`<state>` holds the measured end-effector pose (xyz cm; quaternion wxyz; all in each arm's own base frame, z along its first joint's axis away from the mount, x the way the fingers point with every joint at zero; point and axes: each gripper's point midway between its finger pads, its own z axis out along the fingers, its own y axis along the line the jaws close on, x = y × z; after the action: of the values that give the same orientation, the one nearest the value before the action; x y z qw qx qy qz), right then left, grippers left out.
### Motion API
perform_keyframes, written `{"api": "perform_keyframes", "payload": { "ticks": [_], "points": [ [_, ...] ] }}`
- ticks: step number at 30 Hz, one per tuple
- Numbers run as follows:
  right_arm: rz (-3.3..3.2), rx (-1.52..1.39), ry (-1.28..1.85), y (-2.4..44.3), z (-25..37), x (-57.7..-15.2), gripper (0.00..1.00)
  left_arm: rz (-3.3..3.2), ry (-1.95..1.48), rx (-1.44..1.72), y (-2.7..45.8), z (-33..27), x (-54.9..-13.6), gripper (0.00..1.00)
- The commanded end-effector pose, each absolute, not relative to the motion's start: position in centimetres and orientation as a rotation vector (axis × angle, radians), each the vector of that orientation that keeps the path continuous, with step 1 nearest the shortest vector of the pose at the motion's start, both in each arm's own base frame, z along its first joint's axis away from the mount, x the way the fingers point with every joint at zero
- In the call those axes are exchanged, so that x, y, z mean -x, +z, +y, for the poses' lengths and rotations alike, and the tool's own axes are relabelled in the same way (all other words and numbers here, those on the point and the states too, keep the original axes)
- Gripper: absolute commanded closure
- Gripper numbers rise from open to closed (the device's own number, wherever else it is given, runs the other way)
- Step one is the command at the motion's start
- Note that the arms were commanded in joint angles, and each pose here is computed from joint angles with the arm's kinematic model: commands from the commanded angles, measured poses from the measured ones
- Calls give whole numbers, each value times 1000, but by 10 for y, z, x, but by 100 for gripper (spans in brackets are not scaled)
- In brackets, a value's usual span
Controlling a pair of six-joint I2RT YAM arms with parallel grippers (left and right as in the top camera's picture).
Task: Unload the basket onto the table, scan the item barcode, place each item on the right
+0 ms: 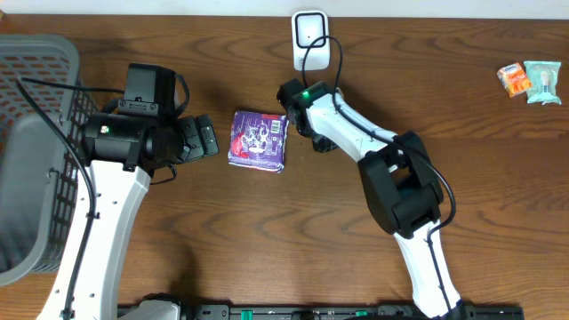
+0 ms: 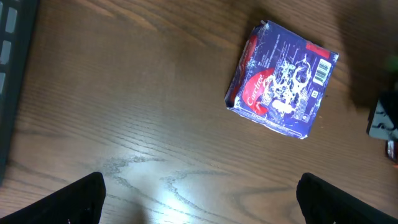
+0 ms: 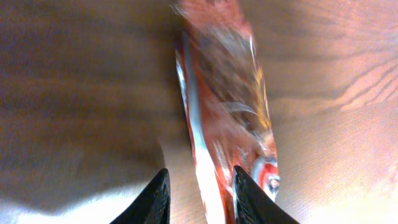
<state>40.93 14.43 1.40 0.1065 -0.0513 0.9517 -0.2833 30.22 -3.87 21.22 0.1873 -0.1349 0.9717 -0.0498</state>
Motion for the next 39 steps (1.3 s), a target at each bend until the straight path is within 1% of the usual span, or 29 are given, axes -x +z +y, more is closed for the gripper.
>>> {"api": "perform_keyframes", "payload": {
  "ticks": [1, 5, 6, 8, 9, 11, 12, 14, 15, 17, 19, 21, 25, 29, 31, 34, 36, 39],
  "points": [
    [2849, 133, -724, 31, 160, -413, 72, 2732, -127, 383, 213, -36, -303, 2],
    [2907, 133, -519, 66, 177, -426, 71, 2732, -127, 384, 213, -36, -303, 2],
    [2921, 149, -453, 75, 181, -429, 67, 2732, -127, 383, 213, -36, -303, 2],
    [2942, 187, -324, 93, 186, -436, 49, 2732, -127, 383, 213, -36, -303, 2],
    [2952, 205, -263, 100, 187, -438, 43, 2732, -127, 384, 213, -36, -303, 2],
    [2978, 260, -146, 111, 184, -441, 32, 2732, -127, 383, 213, -36, -303, 2],
    [2991, 283, -103, 113, 180, -442, 28, 2732, -127, 383, 213, -36, -303, 2],
    [3035, 311, -23, 112, 169, -440, 28, 2732, -127, 383, 213, -36, -303, 2],
    [3076, 316, 30, 108, 159, -436, 34, 2732, -127, 383, 213, -36, -303, 2],
    [3122, 344, 108, 101, 150, -431, 41, 2732, -127, 383, 213, -36, -303, 2],
    [3163, 390, 204, 91, 144, -424, 46, 2732, -127, 383, 213, -36, -303, 2],
    [3191, 402, 243, 79, 138, -419, 49, 2732, -127, 383, 213, -36, -303, 2],
    [3224, 359, 242, 43, 125, -416, 49, 2732, -127, 383, 213, -36, -303, 2],
    [3232, 358, 258, 14, 125, -410, 53, 2732, -127, 383, 213, -36, -303, 2],
    [3239, 374, 257, 3, 129, -405, 61, 2732, -127, 384, 213, -36, -303, 2],
    [3236, 398, 254, -7, 136, -400, 70, 2732, -127, 384, 213, -36, -303, 2],
    [3229, 407, 253, -9, 142, -400, 99, 2732, -127, 383, 213, -36, -303, 2],
    [3213, 394, 253, -3, 151, -404, 99, 2732, -127, 383, 213, -36, -303, 2]
  ]
}}
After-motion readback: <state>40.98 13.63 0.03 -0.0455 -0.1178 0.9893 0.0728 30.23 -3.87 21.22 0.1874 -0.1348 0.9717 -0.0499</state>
